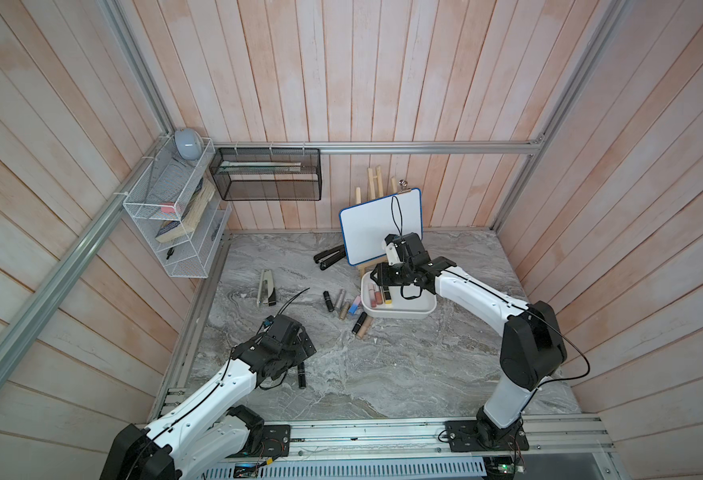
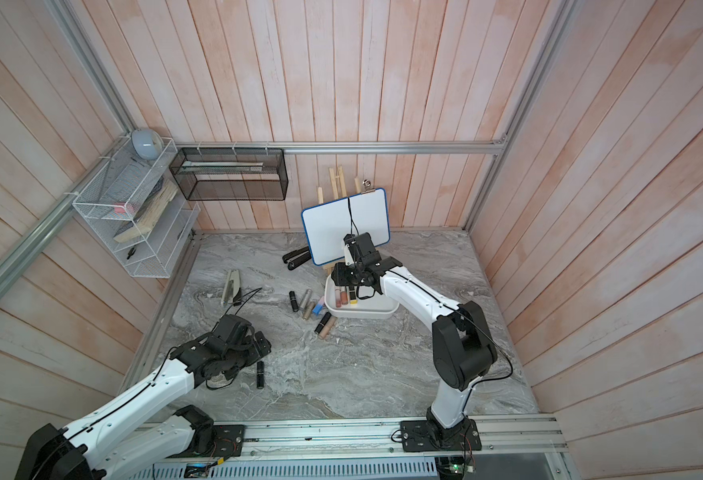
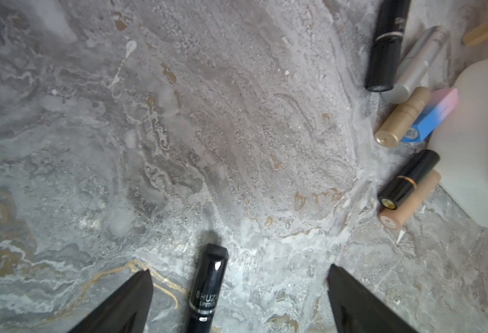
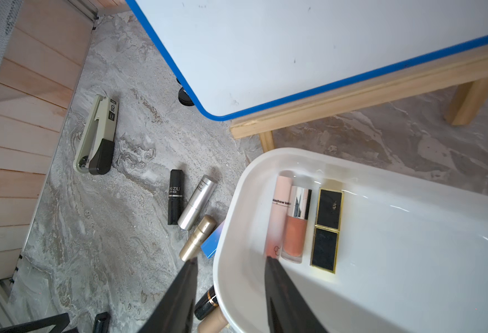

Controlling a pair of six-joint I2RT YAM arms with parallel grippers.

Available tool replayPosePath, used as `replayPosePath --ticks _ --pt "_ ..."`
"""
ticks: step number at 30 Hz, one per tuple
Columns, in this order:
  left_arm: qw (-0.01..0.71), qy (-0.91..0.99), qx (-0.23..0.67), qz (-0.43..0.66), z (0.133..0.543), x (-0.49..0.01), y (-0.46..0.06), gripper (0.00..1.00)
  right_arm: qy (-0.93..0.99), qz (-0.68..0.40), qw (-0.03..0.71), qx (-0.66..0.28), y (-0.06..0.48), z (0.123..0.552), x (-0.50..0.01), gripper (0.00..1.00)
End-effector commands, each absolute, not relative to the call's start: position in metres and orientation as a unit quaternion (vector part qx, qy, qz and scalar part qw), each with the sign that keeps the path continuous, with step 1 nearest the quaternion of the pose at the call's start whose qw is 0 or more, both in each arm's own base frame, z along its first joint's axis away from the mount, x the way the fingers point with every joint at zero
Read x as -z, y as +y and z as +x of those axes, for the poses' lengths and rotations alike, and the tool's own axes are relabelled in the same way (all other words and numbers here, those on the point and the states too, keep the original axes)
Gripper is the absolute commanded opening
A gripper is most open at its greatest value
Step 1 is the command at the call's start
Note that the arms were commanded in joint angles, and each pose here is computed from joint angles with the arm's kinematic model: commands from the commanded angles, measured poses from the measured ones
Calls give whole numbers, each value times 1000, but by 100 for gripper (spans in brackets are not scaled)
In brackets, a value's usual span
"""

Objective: Put the lipstick into the storage box
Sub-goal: Place the lipstick in the storage box, then pick up the lipstick at the center of the board.

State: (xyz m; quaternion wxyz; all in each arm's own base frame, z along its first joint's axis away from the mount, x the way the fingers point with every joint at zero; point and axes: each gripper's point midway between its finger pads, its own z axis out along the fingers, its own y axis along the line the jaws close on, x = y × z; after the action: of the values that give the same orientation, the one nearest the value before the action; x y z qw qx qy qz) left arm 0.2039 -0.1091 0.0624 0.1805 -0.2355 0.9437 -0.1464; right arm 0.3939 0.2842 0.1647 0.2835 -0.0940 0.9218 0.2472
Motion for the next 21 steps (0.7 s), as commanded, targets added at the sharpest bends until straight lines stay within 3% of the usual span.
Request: replayPosePath --ticks 1,5,13,21 --pt "161 946 138 -247 194 -48 -107 100 931 -79 270 -231 274 385 -156 43" --pt "149 948 141 -245 187 -41 -109 98 930 -78 272 -234 274 382 -156 43" --pt "130 956 130 -227 173 -31 -107 78 927 -71 270 -250 278 382 -149 43" --pt "101 968 116 -200 165 -15 -109 74 923 -69 280 -253 277 382 -157 43"
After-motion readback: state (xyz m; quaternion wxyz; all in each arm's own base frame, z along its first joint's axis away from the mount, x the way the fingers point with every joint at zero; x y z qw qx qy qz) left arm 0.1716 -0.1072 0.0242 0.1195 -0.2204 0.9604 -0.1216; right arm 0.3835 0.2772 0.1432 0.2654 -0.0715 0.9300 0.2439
